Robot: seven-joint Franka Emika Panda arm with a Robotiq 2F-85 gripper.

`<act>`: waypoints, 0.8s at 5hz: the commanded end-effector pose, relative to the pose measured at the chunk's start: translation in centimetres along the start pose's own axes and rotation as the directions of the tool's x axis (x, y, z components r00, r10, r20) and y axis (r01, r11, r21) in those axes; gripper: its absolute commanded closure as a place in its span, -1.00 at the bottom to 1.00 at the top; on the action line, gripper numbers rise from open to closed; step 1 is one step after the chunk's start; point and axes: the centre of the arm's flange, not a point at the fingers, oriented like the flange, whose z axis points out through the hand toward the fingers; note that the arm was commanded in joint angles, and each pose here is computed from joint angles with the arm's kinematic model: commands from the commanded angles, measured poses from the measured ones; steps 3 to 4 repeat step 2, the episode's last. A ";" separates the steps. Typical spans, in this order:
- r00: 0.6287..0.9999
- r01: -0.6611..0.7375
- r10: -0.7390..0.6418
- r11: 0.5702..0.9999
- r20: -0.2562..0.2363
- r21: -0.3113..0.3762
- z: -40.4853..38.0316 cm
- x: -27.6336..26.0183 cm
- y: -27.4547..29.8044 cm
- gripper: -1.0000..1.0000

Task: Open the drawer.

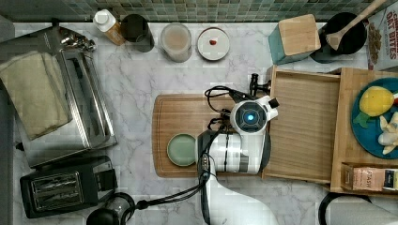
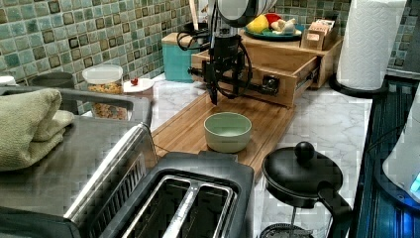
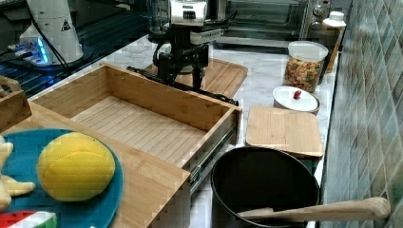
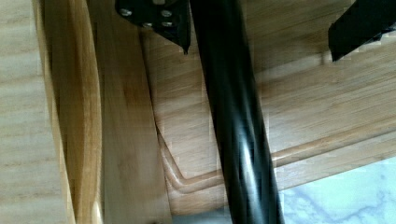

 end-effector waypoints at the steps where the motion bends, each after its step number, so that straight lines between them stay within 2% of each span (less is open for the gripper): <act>1: 0.993 0.075 -0.069 0.995 -0.093 0.060 -5.3 -0.5 -9.7 -1.00; 4: 0.993 0.075 -0.069 0.995 -0.093 0.060 -5.4 -0.5 -9.7 -1.00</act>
